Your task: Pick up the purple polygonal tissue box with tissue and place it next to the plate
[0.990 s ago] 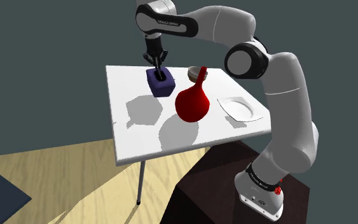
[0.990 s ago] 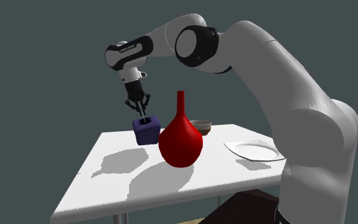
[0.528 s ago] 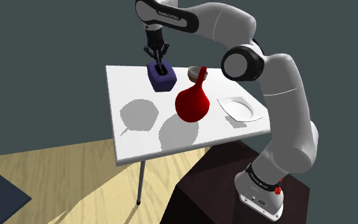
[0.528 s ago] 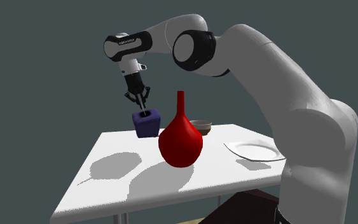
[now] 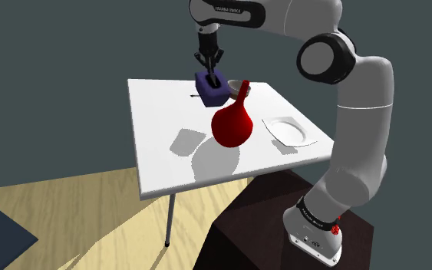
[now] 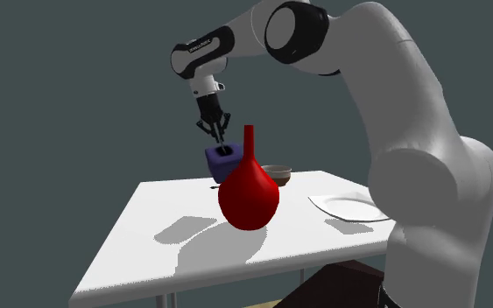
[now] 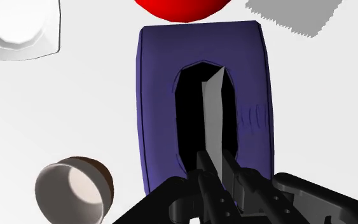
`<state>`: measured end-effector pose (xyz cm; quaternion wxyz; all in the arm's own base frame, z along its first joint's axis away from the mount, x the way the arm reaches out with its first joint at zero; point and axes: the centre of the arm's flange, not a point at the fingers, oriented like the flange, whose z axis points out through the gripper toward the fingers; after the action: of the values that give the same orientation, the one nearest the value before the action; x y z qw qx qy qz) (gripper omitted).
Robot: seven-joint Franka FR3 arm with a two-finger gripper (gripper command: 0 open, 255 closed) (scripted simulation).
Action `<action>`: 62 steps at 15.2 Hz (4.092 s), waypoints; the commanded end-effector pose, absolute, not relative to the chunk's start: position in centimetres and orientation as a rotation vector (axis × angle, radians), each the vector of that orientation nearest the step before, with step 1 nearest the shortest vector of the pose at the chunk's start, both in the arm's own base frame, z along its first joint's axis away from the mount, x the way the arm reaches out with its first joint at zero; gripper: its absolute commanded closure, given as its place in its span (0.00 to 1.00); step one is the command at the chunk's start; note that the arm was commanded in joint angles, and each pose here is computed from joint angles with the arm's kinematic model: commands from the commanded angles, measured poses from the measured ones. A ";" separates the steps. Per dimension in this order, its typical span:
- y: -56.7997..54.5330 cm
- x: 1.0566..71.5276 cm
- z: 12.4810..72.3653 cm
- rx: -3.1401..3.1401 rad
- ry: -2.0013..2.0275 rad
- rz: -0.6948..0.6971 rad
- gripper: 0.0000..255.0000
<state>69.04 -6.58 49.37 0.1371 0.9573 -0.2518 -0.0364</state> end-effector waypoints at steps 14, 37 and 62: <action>-24.0 59.7 53.4 2.771 -0.728 -0.102 1.00; -50.2 45.3 59.1 2.771 -0.728 -0.102 1.00; -55.3 42.5 49.7 2.771 -0.728 -0.102 1.00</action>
<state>42.44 -55.39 50.03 0.1355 0.9577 -0.2513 -0.0366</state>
